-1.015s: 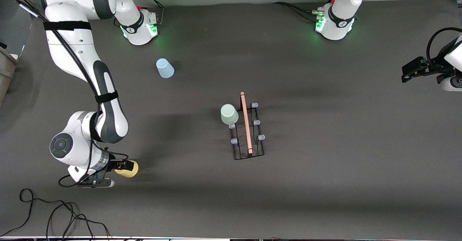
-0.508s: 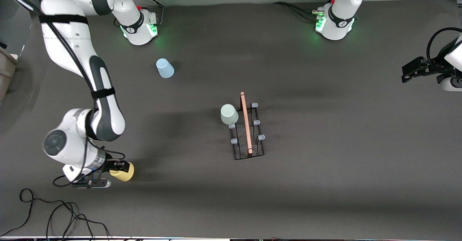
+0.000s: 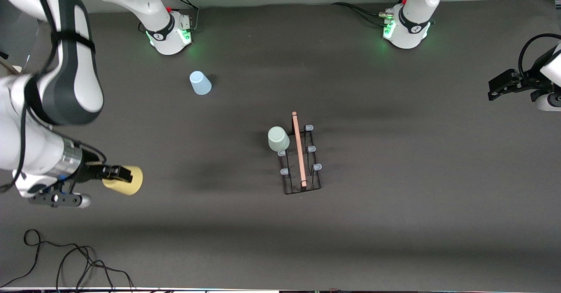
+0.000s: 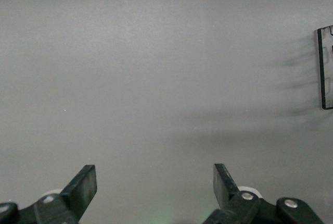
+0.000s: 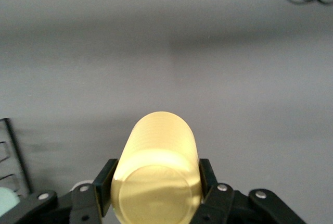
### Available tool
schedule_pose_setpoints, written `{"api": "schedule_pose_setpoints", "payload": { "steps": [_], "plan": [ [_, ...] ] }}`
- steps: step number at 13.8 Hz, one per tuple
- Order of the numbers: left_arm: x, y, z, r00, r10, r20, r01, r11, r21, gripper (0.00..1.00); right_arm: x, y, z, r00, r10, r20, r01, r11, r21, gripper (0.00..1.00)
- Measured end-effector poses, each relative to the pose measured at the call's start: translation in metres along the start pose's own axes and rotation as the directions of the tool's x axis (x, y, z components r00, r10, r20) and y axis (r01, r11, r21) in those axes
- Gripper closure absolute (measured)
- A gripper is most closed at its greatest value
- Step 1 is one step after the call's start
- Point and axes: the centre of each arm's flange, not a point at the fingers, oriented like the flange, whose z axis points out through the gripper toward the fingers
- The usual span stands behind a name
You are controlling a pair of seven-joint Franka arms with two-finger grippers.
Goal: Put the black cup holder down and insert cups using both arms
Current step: 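Lift the yellow cup and carry it toward the holder with the right gripper, then lower the yellow cup into the holder slot beside the green cup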
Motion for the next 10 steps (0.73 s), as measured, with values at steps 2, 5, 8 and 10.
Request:
{"api": "schedule_pose_setpoints", "payload": {
  "steps": [2, 5, 8, 10],
  "plan": [
    [0.0, -0.001, 0.0, 1.0, -0.025, -0.002, 0.025, 1.0, 0.0, 0.0, -0.021, -0.057, -0.013, 0.991, 0.131, 0.004, -0.131, 0.991, -0.001, 0.33],
    [0.001, -0.001, 0.001, 0.998, -0.061, -0.001, 0.061, 0.998, -0.01, 0.0, -0.062, -0.156, -0.001, 0.928, 0.372, 0.007, -0.372, 0.928, -0.009, 0.33],
    [0.003, -0.003, 0.004, 0.998, -0.069, 0.004, 0.069, 0.997, -0.018, 0.0, -0.096, -0.243, 0.019, 0.833, 0.553, -0.004, -0.553, 0.833, -0.006, 0.33],
    [0.004, -0.003, 0.006, 0.998, -0.07, 0.008, 0.07, 0.997, -0.019, 0.0, -0.115, -0.291, 0.035, 0.789, 0.615, -0.001, -0.614, 0.789, 0.012, 0.33]
  ]
}}
